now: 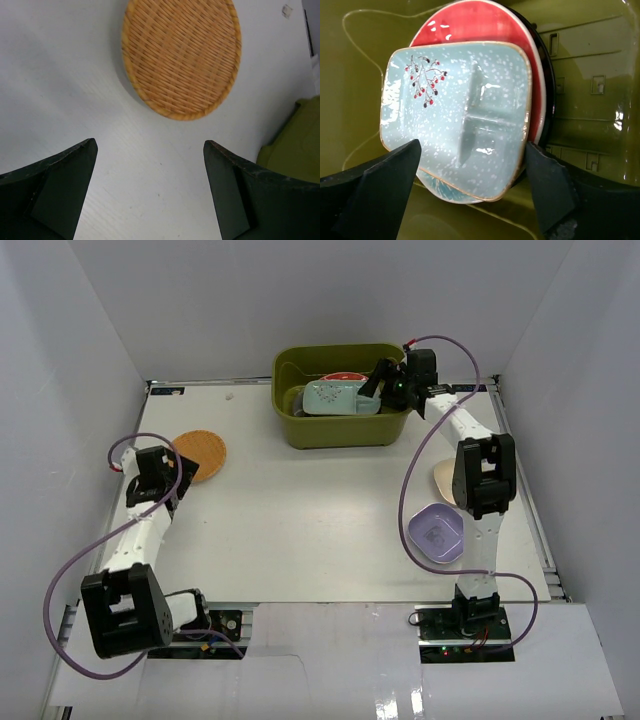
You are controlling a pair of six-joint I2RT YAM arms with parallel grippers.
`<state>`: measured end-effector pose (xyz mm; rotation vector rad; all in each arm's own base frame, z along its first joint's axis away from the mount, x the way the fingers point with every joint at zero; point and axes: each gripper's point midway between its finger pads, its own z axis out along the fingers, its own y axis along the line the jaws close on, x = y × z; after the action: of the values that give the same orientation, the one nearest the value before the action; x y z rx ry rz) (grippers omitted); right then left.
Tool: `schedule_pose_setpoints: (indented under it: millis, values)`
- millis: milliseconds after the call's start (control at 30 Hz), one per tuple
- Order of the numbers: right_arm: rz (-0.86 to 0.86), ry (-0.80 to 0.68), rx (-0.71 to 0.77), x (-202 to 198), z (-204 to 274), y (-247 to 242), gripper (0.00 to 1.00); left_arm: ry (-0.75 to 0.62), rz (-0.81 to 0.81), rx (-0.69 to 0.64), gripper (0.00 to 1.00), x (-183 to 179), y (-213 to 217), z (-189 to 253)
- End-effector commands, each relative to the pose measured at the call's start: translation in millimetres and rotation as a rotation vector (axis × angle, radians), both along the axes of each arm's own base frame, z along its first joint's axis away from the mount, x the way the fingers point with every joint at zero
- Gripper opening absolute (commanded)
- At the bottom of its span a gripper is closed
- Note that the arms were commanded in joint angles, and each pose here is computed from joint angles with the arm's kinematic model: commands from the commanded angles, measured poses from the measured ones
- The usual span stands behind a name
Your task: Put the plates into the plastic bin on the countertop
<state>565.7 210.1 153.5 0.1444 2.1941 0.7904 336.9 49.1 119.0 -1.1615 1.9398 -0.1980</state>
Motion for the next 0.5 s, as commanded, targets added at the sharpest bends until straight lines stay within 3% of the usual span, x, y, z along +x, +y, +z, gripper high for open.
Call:
schedule_pose_setpoints:
  millis: [0,100,300,467]
  values:
    - [-0.004,-0.190,0.041,4,85,-1,0.91,0.002,0.015,-0.079,0.98,8,12,-17]
    - [0.021,-0.244,0.057,-7,111,7,0.94,0.013,0.009,-0.107,0.98,18,15,-26]
    - [0.106,-0.329,0.175,-52,154,25,0.91,-0.090,-0.010,-0.177,0.95,44,23,-31]
    - [0.193,-0.368,0.248,-96,167,48,0.90,-0.027,0.001,-0.208,0.83,53,30,-61]
